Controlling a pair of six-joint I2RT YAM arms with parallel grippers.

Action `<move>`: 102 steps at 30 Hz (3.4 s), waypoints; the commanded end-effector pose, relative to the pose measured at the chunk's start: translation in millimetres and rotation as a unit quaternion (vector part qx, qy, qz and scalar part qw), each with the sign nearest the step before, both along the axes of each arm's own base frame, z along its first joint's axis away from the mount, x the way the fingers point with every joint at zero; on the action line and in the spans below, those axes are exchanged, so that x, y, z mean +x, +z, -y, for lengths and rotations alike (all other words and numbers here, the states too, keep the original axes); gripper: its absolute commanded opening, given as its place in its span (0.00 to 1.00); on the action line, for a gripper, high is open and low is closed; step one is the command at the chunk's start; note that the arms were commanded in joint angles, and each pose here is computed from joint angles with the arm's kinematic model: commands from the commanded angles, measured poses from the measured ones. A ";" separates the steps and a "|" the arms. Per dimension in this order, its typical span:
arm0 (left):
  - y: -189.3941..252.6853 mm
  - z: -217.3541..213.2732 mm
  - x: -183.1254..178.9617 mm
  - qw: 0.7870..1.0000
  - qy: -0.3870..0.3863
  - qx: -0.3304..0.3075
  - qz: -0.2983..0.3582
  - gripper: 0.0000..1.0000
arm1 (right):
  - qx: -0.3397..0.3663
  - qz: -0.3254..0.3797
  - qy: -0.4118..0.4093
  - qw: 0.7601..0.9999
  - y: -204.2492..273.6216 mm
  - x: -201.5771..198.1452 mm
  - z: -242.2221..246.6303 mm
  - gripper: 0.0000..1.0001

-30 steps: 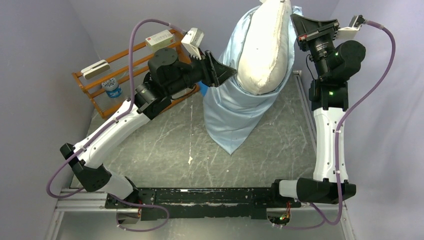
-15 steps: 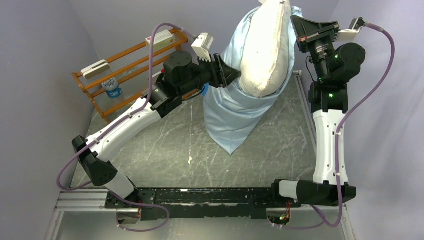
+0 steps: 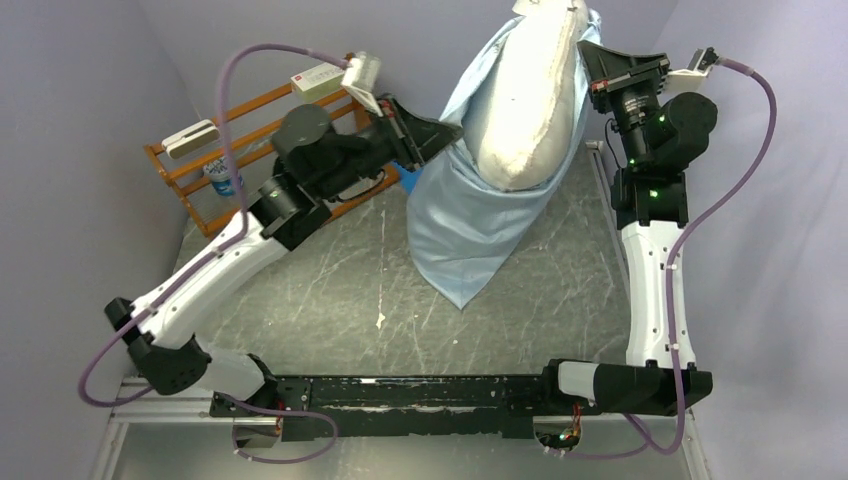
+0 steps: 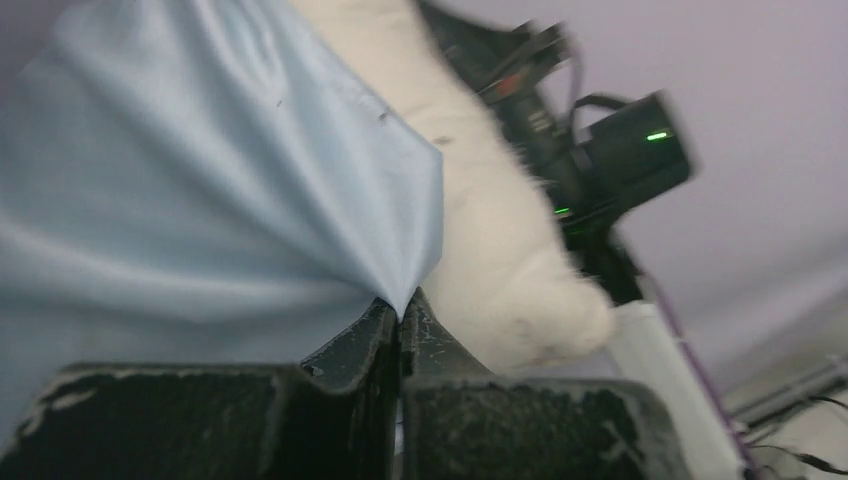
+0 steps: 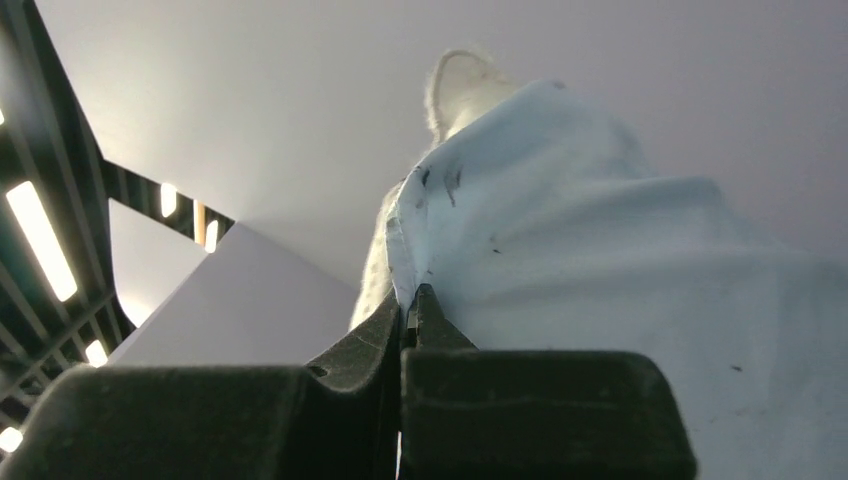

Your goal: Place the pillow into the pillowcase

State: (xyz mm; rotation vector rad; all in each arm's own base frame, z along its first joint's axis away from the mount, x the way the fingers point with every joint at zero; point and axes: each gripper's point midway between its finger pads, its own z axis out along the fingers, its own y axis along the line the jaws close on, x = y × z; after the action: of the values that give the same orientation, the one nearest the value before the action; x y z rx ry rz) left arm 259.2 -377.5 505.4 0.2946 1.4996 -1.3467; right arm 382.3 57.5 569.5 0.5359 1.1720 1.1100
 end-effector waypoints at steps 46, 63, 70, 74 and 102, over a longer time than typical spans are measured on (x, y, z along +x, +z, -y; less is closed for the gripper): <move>161.0 -187.8 6.4 0.968 0.007 -0.238 0.085 0.05 | 0.122 0.097 0.131 0.979 107.4 -33.9 6.2 0.00; 147.1 -168.7 29.2 0.990 0.041 -0.063 0.121 0.05 | -0.008 0.034 0.333 0.942 68.4 -50.7 -241.6 0.00; 188.6 -197.6 7.0 0.969 0.126 -0.074 0.200 0.05 | -0.052 0.058 0.427 0.901 51.8 -70.4 -303.3 0.00; 141.8 -158.7 16.9 0.987 -0.005 -0.078 0.141 0.05 | -0.059 0.019 0.341 0.938 5.0 -43.3 -256.7 0.00; -204.6 -70.8 43.0 0.955 0.026 0.278 -0.103 0.59 | -0.277 -0.366 -0.016 0.888 -330.9 16.6 -27.6 0.69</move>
State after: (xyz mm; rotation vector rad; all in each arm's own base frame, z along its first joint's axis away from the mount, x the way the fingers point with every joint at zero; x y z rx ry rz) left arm 302.7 -349.3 338.9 0.5273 1.9155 -1.1644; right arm 398.3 110.7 219.0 0.4733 2.0775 0.5958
